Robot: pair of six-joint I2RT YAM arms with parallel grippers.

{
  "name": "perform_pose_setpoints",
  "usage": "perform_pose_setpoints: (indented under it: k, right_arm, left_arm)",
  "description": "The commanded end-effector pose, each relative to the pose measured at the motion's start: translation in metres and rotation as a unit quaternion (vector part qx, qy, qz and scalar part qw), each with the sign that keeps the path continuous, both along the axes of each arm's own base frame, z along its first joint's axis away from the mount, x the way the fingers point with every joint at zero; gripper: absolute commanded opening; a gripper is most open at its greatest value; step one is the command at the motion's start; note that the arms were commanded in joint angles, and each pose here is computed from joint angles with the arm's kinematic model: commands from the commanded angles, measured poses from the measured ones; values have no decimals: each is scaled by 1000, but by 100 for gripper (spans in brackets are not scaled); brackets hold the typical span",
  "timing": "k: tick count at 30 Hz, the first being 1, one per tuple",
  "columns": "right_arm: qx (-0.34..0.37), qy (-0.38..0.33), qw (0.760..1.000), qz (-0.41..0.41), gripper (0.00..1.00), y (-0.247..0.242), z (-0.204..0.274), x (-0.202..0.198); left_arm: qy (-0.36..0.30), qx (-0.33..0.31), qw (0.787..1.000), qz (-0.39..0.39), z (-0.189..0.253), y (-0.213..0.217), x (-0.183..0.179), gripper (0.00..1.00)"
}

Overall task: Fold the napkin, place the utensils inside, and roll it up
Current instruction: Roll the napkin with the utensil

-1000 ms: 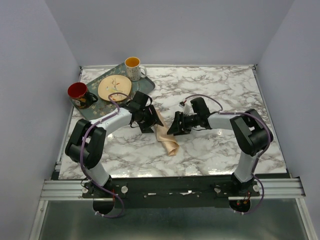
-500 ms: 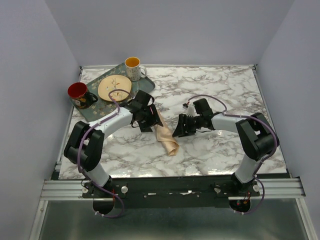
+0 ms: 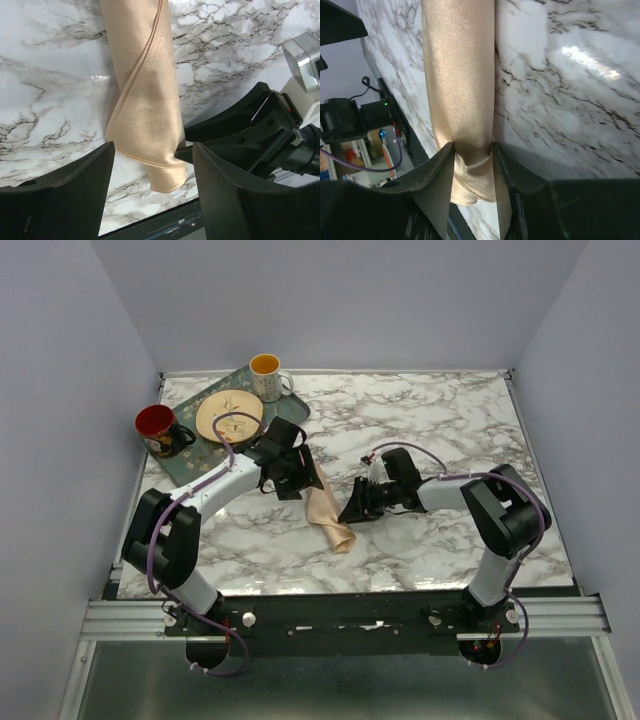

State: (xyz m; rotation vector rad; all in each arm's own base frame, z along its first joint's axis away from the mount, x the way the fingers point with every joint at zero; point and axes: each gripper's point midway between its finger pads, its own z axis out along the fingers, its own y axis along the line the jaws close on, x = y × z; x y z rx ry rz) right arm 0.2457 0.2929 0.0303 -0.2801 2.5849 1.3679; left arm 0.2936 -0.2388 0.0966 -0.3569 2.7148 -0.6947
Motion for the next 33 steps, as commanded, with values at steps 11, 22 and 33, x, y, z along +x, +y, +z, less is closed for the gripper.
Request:
perform_pose_setpoints:
  k: [11,22,33]
  right_arm:
    - [85,65,994,-37,42,51,7,4]
    - [93,65,992,-59,59,70,11,15]
    - [50,28,998,-39,64,38,4,-2]
  left_arm:
    - [-27,3,1000,14,17,24,5,73]
    - [-6,7,1000,2,3,33,4,72]
    - [14,36,999,-6,-30,30,-2,69]
